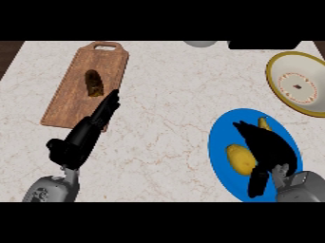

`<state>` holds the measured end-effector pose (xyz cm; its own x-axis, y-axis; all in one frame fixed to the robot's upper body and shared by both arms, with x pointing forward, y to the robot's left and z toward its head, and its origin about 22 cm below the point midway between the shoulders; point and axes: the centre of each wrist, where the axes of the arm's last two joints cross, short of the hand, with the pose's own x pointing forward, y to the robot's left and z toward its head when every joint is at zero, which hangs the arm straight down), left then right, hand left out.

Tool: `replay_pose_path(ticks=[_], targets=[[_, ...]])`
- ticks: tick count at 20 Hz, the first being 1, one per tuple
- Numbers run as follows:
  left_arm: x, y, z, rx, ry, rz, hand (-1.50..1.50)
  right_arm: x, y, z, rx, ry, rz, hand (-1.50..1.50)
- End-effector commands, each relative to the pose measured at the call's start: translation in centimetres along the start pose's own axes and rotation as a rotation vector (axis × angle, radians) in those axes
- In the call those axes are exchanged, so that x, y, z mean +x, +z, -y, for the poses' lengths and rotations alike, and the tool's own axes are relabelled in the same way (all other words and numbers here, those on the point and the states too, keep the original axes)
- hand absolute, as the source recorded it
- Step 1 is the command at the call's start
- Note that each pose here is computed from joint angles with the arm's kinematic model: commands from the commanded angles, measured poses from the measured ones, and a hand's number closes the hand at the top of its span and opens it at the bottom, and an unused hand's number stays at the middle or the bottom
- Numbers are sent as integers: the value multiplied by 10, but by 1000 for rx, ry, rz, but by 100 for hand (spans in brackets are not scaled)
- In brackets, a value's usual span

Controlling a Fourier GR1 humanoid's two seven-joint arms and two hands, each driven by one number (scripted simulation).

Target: Pick the lemon from the plate and place it in the bowl

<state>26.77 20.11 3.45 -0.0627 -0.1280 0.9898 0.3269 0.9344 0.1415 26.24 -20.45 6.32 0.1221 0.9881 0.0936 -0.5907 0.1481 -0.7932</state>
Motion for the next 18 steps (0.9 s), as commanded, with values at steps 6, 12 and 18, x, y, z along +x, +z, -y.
replay_pose_path(ticks=[6,12,18], targets=[[-5,7,-15,-12,9,-4,0,-17,-27,-4,-2,-25,44,-150],[-7,7,-6,3,5,17,0,-1,-36,-19,-105,0,132,150],[-20,-4,3,-14,22,1,0,-18,-48,-17,-154,-8,140,150]])
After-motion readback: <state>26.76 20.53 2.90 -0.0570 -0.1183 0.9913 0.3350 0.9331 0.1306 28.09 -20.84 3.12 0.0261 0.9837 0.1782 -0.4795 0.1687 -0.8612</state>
